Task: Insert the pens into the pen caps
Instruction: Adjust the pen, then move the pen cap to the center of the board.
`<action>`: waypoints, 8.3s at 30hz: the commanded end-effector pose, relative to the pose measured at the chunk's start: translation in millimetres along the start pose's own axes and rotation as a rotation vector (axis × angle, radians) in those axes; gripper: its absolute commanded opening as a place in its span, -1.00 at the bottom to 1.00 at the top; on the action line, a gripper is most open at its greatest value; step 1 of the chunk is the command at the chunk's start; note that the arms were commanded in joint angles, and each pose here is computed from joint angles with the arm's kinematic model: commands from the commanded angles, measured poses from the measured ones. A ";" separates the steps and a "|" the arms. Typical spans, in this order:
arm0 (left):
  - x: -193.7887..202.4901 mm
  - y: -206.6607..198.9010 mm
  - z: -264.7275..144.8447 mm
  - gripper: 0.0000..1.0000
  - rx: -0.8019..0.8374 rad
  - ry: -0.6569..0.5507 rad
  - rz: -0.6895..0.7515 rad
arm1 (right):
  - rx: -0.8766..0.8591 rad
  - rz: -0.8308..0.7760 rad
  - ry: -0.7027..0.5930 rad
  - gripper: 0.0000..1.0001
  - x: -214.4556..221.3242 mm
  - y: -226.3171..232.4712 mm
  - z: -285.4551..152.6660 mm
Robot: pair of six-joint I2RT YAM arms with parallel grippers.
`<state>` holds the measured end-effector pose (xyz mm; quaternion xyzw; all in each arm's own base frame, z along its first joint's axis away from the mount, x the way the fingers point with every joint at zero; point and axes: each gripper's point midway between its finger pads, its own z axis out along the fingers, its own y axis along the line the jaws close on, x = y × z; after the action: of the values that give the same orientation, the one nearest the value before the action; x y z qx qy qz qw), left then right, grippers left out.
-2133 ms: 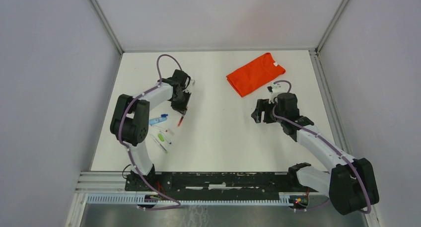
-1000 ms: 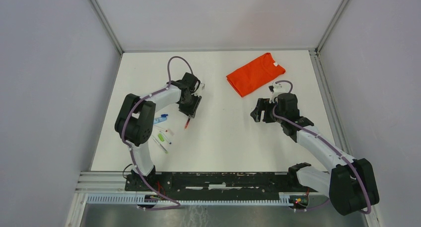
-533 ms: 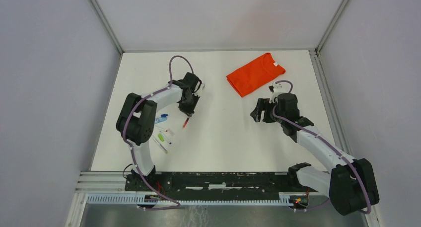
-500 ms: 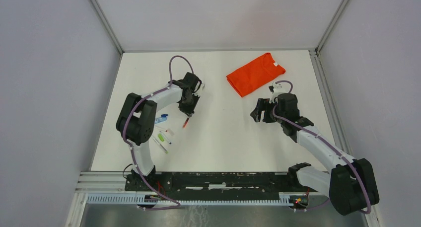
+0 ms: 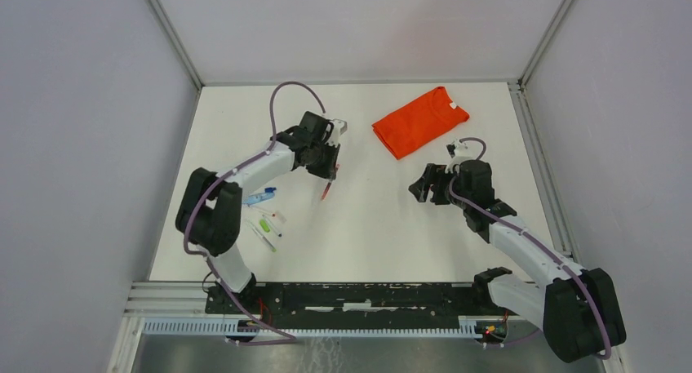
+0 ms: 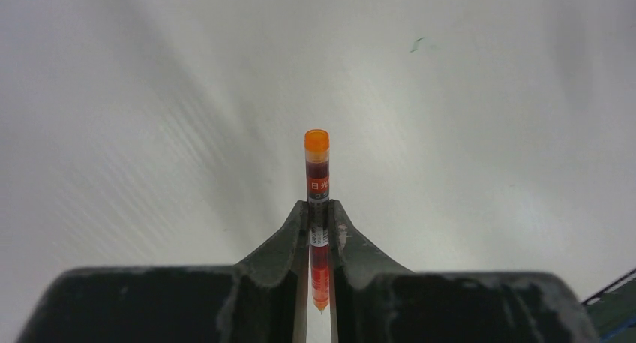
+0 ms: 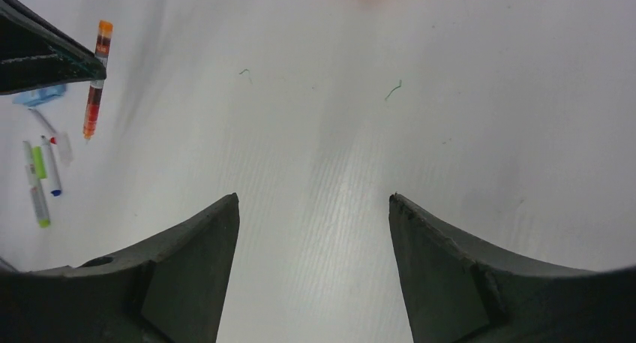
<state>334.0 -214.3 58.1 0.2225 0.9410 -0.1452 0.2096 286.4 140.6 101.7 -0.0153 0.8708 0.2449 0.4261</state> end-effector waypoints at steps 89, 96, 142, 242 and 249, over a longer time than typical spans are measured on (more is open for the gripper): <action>-112.5 -80.2 -330.5 1.00 0.144 -1.073 0.038 | -0.138 -2.121 -0.969 -1.00 -118.3 187.2 -67.5; -104.1 -114.7 -331.9 1.00 0.320 -1.045 0.167 | -0.035 -2.362 -1.001 -1.00 -135.4 201.5 -76.7; -76.7 -179.9 -238.8 -0.22 0.687 -0.655 0.377 | 0.077 -2.612 -1.107 -0.97 -153.0 268.6 -95.2; -23.1 62.3 -331.3 -0.95 -0.535 -1.293 -0.391 | -0.436 -0.508 0.219 0.11 91.1 319.5 138.0; -15.9 65.9 -336.2 -0.96 -0.539 -1.319 -0.415 | -0.428 -0.486 0.231 0.04 103.7 332.2 156.2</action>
<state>270.4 -49.3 336.5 -0.1101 0.6685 -0.0361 0.7347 253.2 504.0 71.4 -0.3524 0.8148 0.2981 0.3508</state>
